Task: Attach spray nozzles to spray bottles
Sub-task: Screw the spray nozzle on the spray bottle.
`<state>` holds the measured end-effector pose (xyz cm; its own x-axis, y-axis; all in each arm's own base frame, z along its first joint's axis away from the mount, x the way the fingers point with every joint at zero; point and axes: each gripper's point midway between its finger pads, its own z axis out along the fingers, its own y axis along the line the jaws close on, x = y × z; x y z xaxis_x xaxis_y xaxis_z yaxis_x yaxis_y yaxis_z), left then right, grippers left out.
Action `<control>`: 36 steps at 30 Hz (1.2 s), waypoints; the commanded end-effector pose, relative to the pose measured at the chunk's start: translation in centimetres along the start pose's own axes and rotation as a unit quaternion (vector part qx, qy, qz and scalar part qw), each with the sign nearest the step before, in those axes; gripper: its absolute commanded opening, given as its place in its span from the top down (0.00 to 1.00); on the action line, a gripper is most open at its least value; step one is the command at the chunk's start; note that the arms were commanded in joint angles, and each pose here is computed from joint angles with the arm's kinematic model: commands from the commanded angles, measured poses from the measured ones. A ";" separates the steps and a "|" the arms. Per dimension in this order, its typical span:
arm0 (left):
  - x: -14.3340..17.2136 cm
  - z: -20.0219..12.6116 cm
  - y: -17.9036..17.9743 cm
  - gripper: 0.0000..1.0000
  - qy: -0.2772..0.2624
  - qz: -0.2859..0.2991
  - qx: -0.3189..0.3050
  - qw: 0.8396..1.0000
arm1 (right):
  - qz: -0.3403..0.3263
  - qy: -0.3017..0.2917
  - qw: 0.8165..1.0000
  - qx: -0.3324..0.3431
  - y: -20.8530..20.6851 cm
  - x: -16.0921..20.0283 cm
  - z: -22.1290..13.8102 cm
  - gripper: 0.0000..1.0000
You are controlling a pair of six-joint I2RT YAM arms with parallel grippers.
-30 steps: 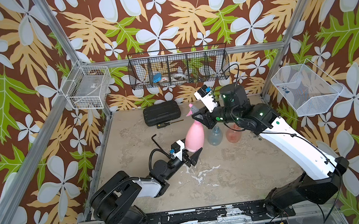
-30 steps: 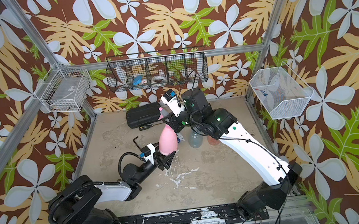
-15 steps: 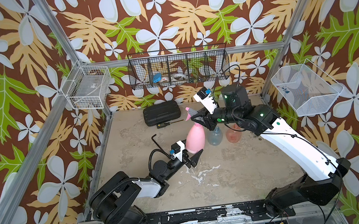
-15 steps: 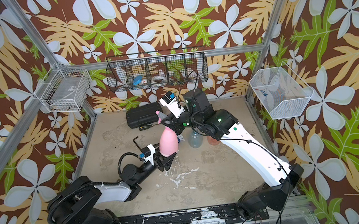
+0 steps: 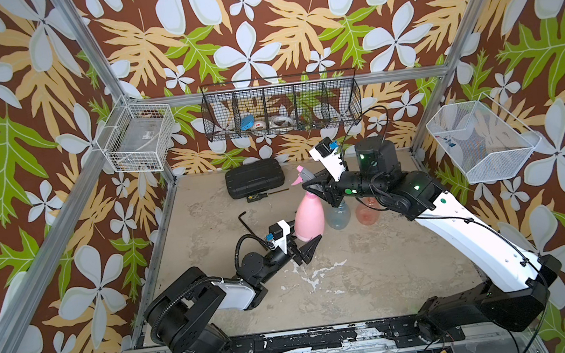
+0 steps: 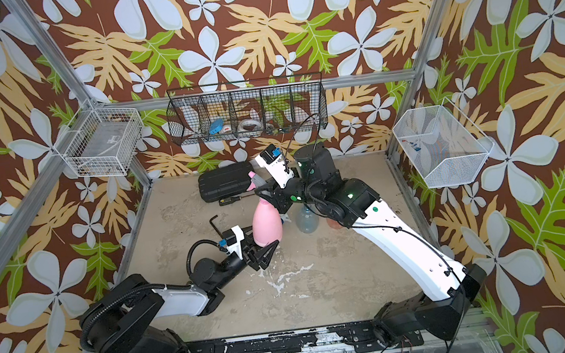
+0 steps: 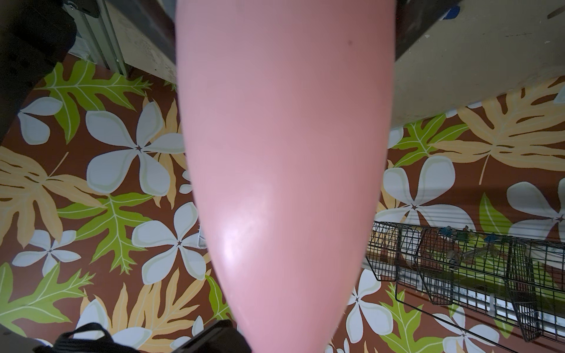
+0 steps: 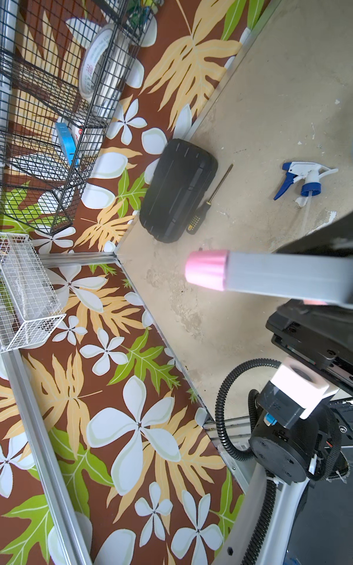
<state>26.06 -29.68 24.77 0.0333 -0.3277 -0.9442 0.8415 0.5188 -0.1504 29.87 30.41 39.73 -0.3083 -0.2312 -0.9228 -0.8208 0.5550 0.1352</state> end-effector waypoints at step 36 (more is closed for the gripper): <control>-7.2 1.6 1.2 0.39 -0.149 0.089 -0.045 0.984 | 0.086 0.102 0.988 0.077 -2.8 6.2 3.1 1.00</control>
<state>30.04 -30.19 22.12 0.0669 -0.1776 -0.9818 0.7445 0.6640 -0.0693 33.76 29.91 36.17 -0.4168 -0.2071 -0.8851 -0.6659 0.7323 0.1423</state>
